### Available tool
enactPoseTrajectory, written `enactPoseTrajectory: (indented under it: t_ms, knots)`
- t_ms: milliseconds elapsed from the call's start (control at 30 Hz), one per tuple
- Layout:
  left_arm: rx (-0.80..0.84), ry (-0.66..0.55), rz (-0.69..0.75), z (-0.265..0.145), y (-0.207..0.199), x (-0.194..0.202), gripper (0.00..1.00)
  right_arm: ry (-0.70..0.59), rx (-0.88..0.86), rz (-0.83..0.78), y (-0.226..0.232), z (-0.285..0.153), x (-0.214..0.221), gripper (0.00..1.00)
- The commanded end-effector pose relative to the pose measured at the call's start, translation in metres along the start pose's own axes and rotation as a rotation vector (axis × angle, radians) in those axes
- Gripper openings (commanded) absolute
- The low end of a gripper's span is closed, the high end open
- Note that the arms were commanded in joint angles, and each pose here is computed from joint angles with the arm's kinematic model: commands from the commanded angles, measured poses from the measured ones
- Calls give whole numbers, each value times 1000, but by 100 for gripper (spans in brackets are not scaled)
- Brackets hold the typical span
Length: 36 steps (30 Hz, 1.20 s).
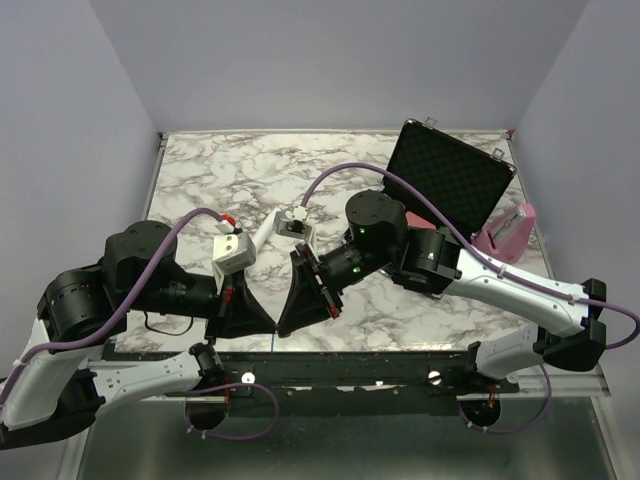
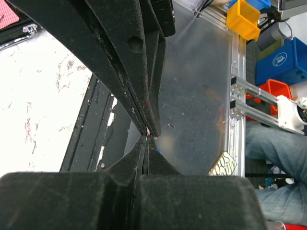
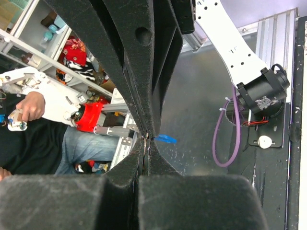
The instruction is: Remove the keys from the keyring
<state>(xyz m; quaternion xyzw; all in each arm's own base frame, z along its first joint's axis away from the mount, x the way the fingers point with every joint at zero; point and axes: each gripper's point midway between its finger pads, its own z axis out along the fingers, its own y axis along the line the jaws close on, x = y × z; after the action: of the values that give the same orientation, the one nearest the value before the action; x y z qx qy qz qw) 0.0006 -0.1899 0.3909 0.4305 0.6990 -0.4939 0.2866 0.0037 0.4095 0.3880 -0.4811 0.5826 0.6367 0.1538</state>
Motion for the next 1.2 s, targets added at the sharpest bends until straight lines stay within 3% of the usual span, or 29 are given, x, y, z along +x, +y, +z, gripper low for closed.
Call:
enactPoseTrajectory:
  t_ms: [0, 233, 500, 667, 800, 1000, 1167]
  knots:
    - [10, 10, 29, 13, 5, -12, 0, -82, 30, -76, -8, 9, -22, 1]
    - [-55, -22, 27, 11, 13, -18, 0, -115, 24, -87, -3, 3, -22, 1]
    - [-183, -126, 23, -7, 24, -36, 23, -152, 32, -88, -3, 0, -21, 1]
    - [-227, -210, 32, -23, 23, -48, 50, -185, 53, -91, -4, -4, -25, 1]
    - [-273, -327, 13, -41, 24, -58, 62, -234, 89, -89, -8, -8, -29, 1]
    - [-252, -577, -42, -67, 18, -69, 70, -331, 114, -98, -9, -15, -40, 1]
    - [-177, -679, -71, -76, 8, -66, 69, -439, 144, -87, -12, -22, -54, 1]
